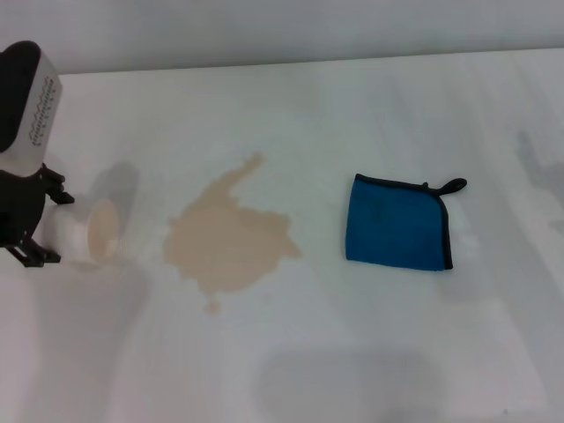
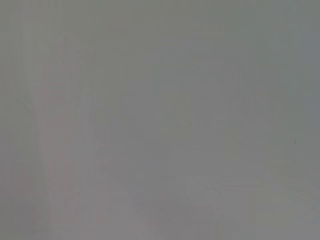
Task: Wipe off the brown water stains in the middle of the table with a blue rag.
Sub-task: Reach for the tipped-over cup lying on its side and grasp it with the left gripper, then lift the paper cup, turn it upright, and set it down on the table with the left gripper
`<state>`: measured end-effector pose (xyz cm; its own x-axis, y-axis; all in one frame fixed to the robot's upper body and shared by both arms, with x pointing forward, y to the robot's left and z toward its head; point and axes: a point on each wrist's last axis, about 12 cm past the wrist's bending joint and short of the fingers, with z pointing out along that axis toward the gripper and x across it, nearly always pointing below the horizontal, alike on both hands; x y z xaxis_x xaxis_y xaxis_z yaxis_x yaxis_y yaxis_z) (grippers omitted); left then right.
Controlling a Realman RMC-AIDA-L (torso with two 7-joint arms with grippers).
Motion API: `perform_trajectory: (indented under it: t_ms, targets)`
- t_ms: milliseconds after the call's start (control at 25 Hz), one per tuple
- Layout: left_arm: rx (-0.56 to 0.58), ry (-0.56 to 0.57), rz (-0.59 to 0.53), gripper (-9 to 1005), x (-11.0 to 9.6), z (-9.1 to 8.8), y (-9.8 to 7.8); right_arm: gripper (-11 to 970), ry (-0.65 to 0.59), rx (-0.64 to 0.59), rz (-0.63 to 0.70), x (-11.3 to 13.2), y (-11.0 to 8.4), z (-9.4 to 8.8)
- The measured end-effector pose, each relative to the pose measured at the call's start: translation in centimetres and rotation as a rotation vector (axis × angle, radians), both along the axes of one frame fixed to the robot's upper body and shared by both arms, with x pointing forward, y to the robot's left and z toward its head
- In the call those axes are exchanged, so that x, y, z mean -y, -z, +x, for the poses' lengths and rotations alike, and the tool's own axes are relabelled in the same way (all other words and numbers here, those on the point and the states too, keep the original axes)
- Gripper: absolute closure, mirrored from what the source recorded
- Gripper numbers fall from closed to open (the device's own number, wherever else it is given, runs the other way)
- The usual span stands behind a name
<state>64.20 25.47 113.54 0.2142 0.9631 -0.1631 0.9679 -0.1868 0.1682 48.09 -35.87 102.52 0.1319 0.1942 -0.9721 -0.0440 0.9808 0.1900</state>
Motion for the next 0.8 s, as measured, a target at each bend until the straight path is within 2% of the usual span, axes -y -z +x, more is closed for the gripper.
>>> perform_trajectory:
  t_ms: [400, 800]
  targets:
    - [0.015, -0.029, -0.009, 238, 0.5, -0.1, 1.9, 162, 0.001, -0.004, 0.000, 0.0, 0.0, 0.0]
    - [0.015, -0.065, -0.022, 257, 0.3, -0.2, 2.2, 161, -0.001, -0.004, -0.001, 0.0, 0.1, 0.0]
